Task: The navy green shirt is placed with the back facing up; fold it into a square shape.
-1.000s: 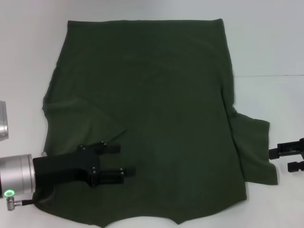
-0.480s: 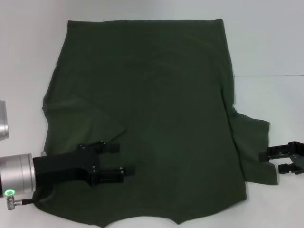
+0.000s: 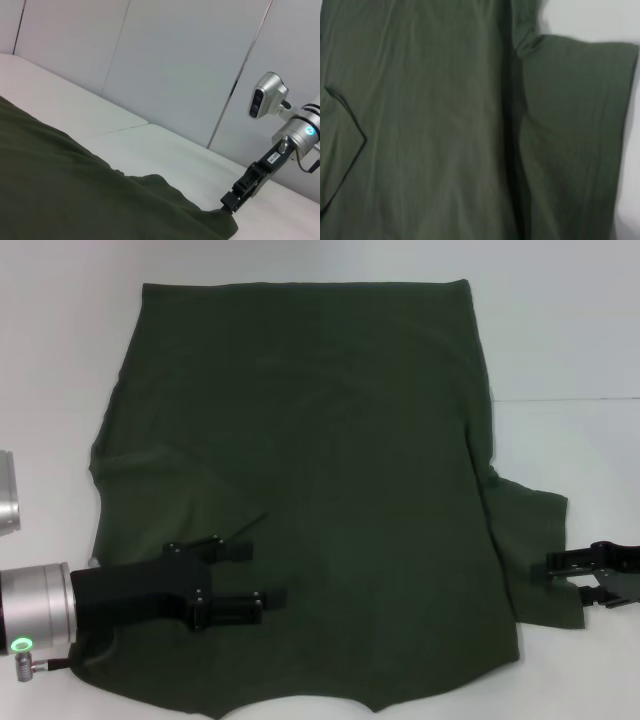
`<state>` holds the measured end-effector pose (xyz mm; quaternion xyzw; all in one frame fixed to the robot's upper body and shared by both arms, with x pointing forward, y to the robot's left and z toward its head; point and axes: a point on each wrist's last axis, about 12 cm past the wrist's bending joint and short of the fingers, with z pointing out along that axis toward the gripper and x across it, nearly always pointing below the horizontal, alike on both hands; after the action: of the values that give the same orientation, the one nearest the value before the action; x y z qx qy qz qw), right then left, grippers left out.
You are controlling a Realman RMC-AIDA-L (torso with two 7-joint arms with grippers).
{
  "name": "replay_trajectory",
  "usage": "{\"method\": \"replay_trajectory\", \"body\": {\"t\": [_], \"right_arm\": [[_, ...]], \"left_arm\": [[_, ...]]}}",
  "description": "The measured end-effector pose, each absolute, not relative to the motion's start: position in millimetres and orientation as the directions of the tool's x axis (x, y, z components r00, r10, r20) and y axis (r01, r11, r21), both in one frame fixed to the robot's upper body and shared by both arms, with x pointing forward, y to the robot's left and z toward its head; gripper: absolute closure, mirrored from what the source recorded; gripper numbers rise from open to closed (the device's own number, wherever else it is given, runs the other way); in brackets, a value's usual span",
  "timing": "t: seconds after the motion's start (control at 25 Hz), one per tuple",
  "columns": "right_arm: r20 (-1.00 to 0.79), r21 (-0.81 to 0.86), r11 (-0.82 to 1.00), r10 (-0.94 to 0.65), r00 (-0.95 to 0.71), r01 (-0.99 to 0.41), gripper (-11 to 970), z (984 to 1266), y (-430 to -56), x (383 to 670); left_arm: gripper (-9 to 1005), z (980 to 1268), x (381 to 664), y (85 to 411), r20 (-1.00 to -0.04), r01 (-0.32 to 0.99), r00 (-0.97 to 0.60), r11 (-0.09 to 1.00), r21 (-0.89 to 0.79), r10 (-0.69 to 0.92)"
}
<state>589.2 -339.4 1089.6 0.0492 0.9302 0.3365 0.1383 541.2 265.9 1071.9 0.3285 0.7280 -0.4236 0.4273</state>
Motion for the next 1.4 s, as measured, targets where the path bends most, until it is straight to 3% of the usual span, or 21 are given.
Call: {"method": "replay_trajectory", "body": {"t": [0.4, 1.04, 1.24, 1.4], "right_arm": [[-0.237, 0.638, 0.77, 0.185, -0.954, -0.009, 58, 1087.6, -334.1, 591.6], [-0.235, 0.635, 0.773, 0.205, -0.95, 0.009, 427, 1085.8, -334.9, 592.6], [-0.237, 0.634, 0.773, 0.207, -0.949, 0.011, 675, 1085.7, -335.4, 592.6], [-0.253, 0.617, 0.787, 0.183, -0.95, -0.012, 685, 1084.9, -335.3, 593.2]], "left_arm": [[56, 1072.8, 542.3, 265.2, -0.902, 0.842, -0.416, 0.424, -0.334, 0.116], [56, 1074.0, 545.0, 264.3, -0.904, 0.842, -0.411, 0.429, -0.328, 0.117], [56, 1074.0, 545.2, 264.2, -0.904, 0.842, -0.411, 0.429, -0.327, 0.117], [56, 1074.8, 546.5, 263.5, -0.905, 0.843, -0.408, 0.429, -0.324, 0.119]]}}
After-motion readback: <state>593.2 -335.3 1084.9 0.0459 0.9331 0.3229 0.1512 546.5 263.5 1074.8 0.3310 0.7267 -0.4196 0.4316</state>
